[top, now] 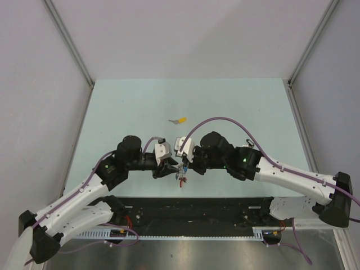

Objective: Put the keys on the keyring

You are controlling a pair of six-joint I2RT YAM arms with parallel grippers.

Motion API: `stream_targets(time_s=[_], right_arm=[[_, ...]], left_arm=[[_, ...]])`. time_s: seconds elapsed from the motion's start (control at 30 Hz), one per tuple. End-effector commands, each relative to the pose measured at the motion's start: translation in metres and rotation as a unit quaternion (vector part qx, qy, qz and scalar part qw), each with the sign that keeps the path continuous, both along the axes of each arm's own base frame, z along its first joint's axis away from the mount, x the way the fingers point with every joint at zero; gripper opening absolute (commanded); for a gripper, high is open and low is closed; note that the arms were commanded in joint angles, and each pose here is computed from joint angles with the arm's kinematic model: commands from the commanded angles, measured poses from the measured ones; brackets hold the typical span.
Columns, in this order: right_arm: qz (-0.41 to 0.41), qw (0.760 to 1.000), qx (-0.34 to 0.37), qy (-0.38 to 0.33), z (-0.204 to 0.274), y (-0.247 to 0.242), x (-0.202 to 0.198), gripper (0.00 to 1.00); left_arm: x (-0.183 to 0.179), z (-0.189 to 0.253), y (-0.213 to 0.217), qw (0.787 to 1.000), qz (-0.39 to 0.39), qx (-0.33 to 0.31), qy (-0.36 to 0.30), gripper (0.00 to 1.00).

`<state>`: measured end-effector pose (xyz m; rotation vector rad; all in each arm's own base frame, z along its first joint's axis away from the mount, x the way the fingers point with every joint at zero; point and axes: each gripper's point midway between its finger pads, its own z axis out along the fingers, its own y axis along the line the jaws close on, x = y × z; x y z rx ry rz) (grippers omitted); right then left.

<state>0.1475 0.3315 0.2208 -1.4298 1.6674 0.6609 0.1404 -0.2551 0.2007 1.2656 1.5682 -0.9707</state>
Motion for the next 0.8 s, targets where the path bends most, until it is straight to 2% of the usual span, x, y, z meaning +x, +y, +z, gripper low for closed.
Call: stream_targets(time_s=[0.0, 0.43, 0.57, 0.67, 0.77], right_arm=[[-0.001, 0.999, 0.045, -0.013, 0.031, 0.013, 0.002, 0.00], [0.001, 0.999, 0.050, -0.007, 0.032, 0.016, -0.001, 0.00], [0.001, 0.998, 0.057, -0.010, 0.037, 0.017, -0.003, 0.00], [-0.003, 0.998, 0.063, -0.012, 0.041, 0.015, -0.005, 0.00], [-0.008, 0.998, 0.067, -0.013, 0.045, 0.013, -0.005, 0.00]], left_arm=[[0.007, 0.020, -0.006, 0.999, -0.007, -0.017, -0.041, 0.35], [0.002, 0.021, -0.010, 0.998, -0.021, -0.033, -0.039, 0.28], [-0.001, 0.016, -0.009, 0.999, -0.025, -0.026, -0.034, 0.12], [-0.001, 0.013, -0.006, 0.999, -0.020, -0.022, -0.033, 0.12], [-0.003, 0.011, -0.005, 0.999, -0.018, -0.022, -0.029, 0.19]])
